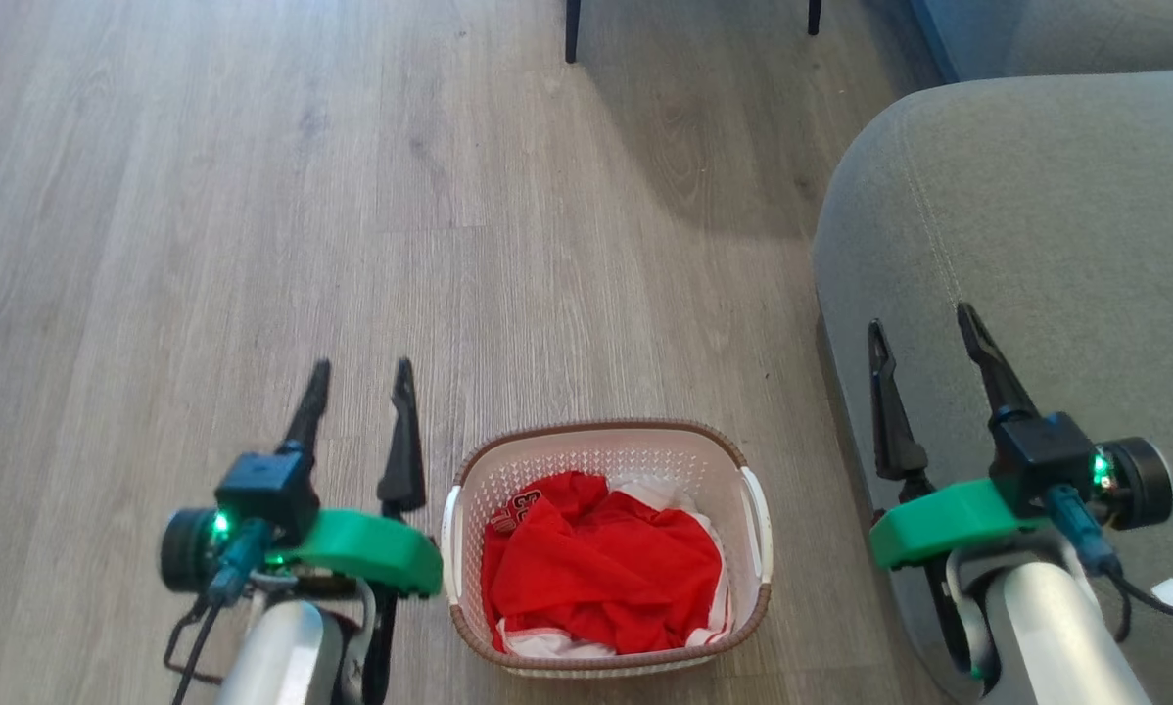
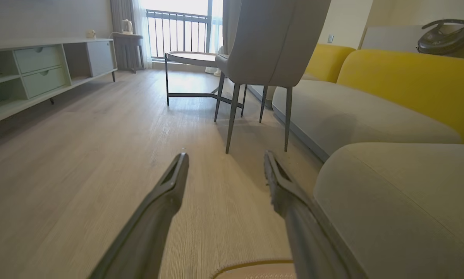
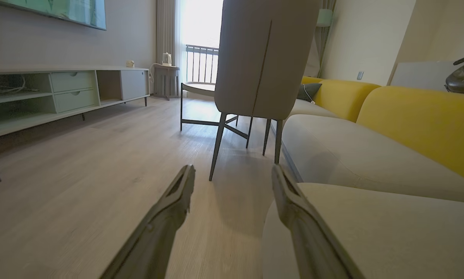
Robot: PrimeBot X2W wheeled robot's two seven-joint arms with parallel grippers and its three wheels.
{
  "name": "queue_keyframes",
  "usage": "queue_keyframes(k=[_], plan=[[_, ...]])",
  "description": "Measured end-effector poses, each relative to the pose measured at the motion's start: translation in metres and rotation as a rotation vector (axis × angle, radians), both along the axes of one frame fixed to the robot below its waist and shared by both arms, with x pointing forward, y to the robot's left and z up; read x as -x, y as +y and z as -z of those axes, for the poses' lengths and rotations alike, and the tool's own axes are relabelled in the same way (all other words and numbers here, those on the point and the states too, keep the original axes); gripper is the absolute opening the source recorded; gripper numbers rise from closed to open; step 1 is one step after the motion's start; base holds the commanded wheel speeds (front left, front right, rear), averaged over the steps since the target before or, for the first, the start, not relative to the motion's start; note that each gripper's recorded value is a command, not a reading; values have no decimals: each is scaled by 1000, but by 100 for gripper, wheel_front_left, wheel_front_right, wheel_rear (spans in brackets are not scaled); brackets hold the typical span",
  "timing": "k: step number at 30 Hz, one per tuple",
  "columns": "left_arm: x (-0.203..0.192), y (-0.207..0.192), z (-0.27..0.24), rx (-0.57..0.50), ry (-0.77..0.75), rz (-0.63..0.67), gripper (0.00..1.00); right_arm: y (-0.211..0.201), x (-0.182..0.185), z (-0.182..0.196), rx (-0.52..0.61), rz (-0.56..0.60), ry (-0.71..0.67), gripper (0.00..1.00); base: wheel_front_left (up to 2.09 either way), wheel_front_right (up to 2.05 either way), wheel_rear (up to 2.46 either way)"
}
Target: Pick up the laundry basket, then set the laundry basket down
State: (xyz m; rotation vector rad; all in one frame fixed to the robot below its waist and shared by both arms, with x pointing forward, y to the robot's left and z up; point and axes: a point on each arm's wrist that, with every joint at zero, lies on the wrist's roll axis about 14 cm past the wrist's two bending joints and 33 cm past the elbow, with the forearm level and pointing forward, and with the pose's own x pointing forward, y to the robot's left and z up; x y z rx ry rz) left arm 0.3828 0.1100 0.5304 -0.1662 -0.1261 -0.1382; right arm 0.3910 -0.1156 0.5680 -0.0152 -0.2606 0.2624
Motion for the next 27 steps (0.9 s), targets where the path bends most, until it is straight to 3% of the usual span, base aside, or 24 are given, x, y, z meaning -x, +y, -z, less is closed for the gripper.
queue_keyframes(k=[8,27], plan=[[-1,3,18,6,53,11,100,-4,-2,26,-22,9,85,100,0,0,0],[-2,1,24,5,71,16,100,-4,-3,33,-40,10,107,100,0,0,0]])
